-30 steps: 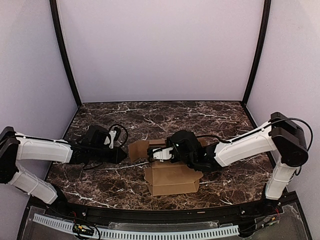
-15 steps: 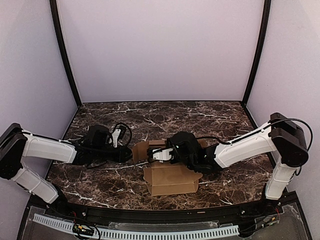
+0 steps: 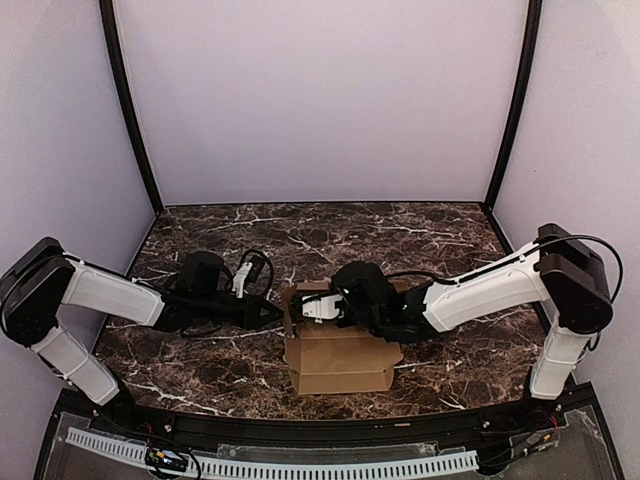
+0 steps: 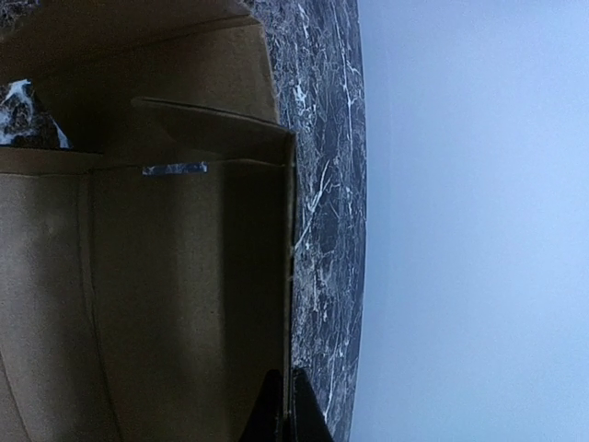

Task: Fold the paper box

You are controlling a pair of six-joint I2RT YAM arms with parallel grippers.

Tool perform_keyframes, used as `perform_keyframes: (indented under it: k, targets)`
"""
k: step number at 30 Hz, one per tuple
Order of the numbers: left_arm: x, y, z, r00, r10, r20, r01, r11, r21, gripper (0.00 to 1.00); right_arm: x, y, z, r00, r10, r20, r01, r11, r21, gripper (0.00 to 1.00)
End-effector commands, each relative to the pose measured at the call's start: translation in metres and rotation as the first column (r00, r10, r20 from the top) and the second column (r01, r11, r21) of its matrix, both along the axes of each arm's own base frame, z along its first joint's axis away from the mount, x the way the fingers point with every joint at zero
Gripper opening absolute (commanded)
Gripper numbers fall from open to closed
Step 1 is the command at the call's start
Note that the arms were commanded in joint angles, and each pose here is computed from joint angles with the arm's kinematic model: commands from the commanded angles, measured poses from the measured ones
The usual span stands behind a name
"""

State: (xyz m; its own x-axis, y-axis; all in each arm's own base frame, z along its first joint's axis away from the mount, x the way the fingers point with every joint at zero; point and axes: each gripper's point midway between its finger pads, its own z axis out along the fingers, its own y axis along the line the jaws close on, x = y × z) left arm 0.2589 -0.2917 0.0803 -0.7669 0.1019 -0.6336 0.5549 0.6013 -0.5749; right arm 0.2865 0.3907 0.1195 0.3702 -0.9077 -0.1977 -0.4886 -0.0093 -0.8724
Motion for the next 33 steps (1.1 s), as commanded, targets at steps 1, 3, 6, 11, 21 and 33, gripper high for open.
perform_keyframes:
  k: [1,3,6,11,21,33]
  targets:
    - [0.006,-0.014,0.013,0.999,-0.036,0.007,0.037,0.997,-0.07,0.31,0.0,0.004,-0.006,0.999,-0.024,-0.043,0.025,0.999,0.024,0.0]
    - [0.008,-0.016,0.012,0.999,-0.037,0.008,0.038,0.997,-0.073,0.31,0.0,0.004,-0.008,0.998,-0.026,-0.053,0.027,0.999,0.024,0.0]
    - [0.011,-0.021,0.013,0.999,-0.047,0.004,0.047,0.996,-0.081,0.31,0.0,0.002,-0.013,0.997,-0.031,-0.073,0.032,0.999,0.021,0.0]
    - [0.016,-0.026,0.014,0.999,-0.05,0.006,0.051,0.994,-0.093,0.31,0.0,0.001,-0.016,0.995,-0.039,-0.095,0.041,0.999,0.026,0.0]
    - [0.014,-0.031,0.006,0.998,-0.061,-0.018,0.058,0.993,-0.103,0.31,-0.001,-0.001,-0.019,0.987,-0.06,-0.15,0.066,0.997,0.04,0.0]
    - [0.001,-0.039,-0.001,0.998,-0.068,0.003,0.068,0.996,-0.048,0.38,-0.002,-0.003,-0.024,0.974,-0.114,-0.195,0.116,0.993,-0.001,0.0]
